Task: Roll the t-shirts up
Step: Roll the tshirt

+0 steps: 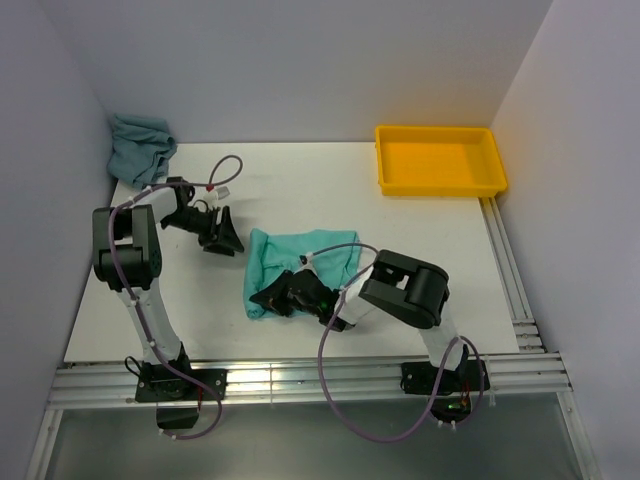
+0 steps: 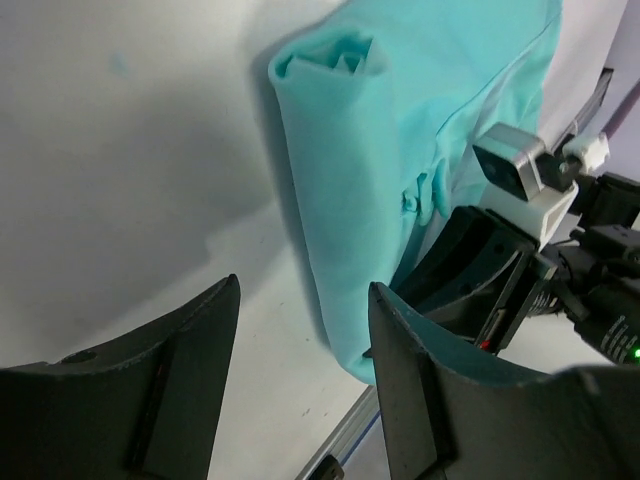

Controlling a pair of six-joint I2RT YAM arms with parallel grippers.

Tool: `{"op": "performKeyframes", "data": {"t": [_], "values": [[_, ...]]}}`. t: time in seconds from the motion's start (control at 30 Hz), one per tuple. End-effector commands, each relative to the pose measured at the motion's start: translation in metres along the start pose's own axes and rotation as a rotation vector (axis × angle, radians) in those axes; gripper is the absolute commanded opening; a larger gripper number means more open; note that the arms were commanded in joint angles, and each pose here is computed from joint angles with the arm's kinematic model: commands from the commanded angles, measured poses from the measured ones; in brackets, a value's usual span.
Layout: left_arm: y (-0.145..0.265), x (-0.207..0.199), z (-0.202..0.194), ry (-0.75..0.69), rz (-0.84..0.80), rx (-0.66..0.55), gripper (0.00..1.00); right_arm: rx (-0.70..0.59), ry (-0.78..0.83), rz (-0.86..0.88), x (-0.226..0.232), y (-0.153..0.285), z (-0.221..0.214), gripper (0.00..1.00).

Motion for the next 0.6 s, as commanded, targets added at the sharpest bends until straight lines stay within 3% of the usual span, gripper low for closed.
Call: {"op": "performKeyframes", "data": {"t": [0.0, 0.57], "values": [[-0.006, -0.011, 0.005, -0.08, -0.061, -0.07, 0.59, 0.04, -0.102, 0.073, 0.001, 0.003, -0.006, 0.1], [-0.051, -0.003, -0.016, -0.025, -0.176, -0.057, 0.58, 0.02, -0.245, 0.075, -0.015, -0.007, -0.015, 0.09]]}}
Point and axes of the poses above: each gripper's point midway between its finger pads, its own y axis back along the fingers, its own x axis along the line the jaws close on, z = x × y, the point moved 2 cm from there along y, back along the fingers, and after that the axes turned 14 degrees about -y, right-handed, at the moved point
